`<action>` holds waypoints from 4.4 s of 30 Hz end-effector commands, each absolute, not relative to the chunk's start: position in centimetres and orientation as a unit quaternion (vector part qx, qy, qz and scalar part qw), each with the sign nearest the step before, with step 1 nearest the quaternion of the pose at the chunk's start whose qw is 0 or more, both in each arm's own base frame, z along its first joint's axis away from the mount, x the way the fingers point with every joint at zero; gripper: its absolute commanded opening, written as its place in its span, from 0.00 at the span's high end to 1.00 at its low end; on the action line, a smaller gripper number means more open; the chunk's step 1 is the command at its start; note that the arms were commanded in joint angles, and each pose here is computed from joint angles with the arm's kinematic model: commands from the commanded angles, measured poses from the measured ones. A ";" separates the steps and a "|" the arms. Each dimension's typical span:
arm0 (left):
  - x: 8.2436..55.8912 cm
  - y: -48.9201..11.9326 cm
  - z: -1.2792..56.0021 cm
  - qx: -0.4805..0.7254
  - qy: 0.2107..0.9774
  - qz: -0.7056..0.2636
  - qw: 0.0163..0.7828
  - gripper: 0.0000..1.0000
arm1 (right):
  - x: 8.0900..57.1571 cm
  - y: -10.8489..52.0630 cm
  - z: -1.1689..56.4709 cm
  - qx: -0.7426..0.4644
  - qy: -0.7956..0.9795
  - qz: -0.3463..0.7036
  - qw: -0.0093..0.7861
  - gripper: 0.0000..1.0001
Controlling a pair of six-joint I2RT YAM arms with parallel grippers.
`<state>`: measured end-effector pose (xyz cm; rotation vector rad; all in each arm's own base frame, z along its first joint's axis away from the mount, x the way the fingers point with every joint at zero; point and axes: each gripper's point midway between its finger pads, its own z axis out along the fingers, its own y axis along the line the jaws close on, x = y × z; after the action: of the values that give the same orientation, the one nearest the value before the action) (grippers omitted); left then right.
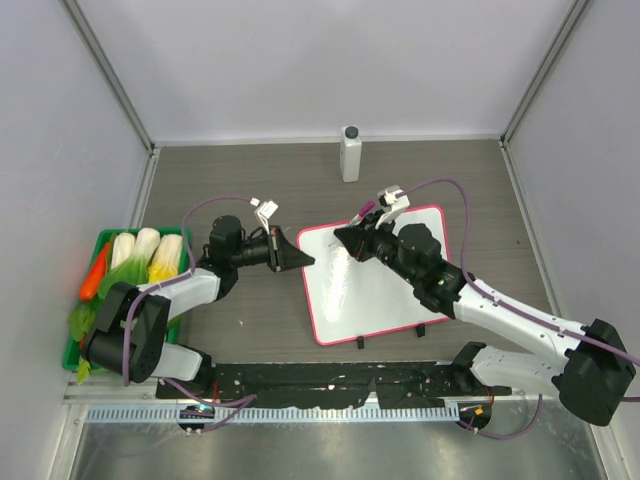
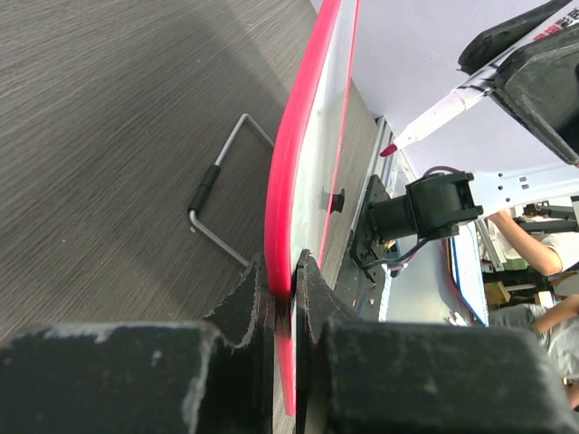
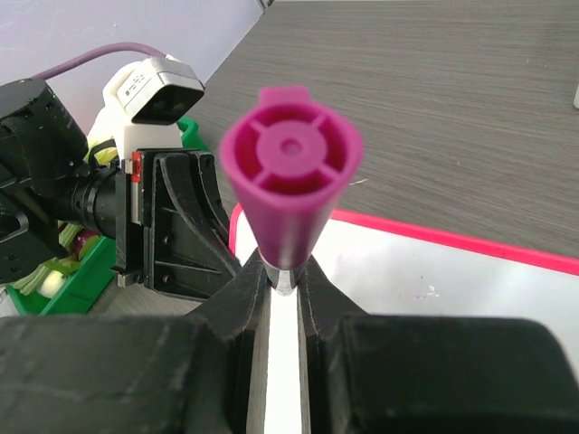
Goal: Write a sentence on the whiteboard
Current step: Write with the whiteboard marker on the whiteboard.
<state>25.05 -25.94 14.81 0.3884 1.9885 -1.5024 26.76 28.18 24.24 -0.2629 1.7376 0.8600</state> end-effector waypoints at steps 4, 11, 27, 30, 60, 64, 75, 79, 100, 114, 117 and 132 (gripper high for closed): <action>25.9 -25.4 12.2 0.167 0.775 -0.510 0.333 1.00 | 27.6 28.3 26.5 -0.098 0.703 0.373 0.598 0.98; 25.9 -25.4 12.1 0.166 0.776 -0.510 0.331 1.00 | 27.5 28.4 26.4 -0.099 0.703 0.369 0.600 0.99; 25.7 -25.7 12.1 0.176 0.775 -0.512 0.325 1.00 | 28.2 28.6 24.9 -0.083 0.708 0.356 0.604 0.99; 25.7 -25.8 12.0 0.176 0.776 -0.513 0.323 1.00 | 28.4 28.5 24.7 -0.073 0.709 0.353 0.606 0.99; 25.1 -26.4 12.3 0.192 0.769 -0.522 0.315 1.00 | 30.1 25.6 22.5 -0.032 0.743 0.260 0.616 0.99; 25.3 -26.4 12.1 0.191 0.772 -0.520 0.313 1.00 | 30.1 25.6 22.7 -0.035 0.741 0.260 0.618 0.99; 25.3 -26.4 12.0 0.191 0.773 -0.519 0.311 1.00 | 28.1 27.7 25.7 -0.070 0.700 0.349 0.619 0.98; 25.2 -26.4 11.8 0.190 0.774 -0.519 0.309 1.00 | 28.1 28.1 25.7 -0.069 0.699 0.357 0.616 0.99; 25.2 -26.4 11.7 0.192 0.777 -0.516 0.306 1.00 | 27.8 27.7 21.7 -0.091 0.733 0.321 0.593 0.99; 25.2 -26.3 11.7 0.194 0.777 -0.514 0.308 1.00 | 25.8 27.5 19.5 -0.115 0.750 0.333 0.560 0.99; 25.2 -26.3 11.7 0.195 0.777 -0.514 0.308 1.00 | 25.4 27.6 19.2 -0.119 0.751 0.337 0.555 0.99; 25.2 -26.3 11.7 0.195 0.777 -0.512 0.309 1.00 | 26.0 28.3 23.6 -0.109 0.719 0.359 0.585 0.98</action>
<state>25.16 -26.55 14.73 0.4360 2.0099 -1.4934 25.22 28.05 19.77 -0.2891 1.7740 0.8169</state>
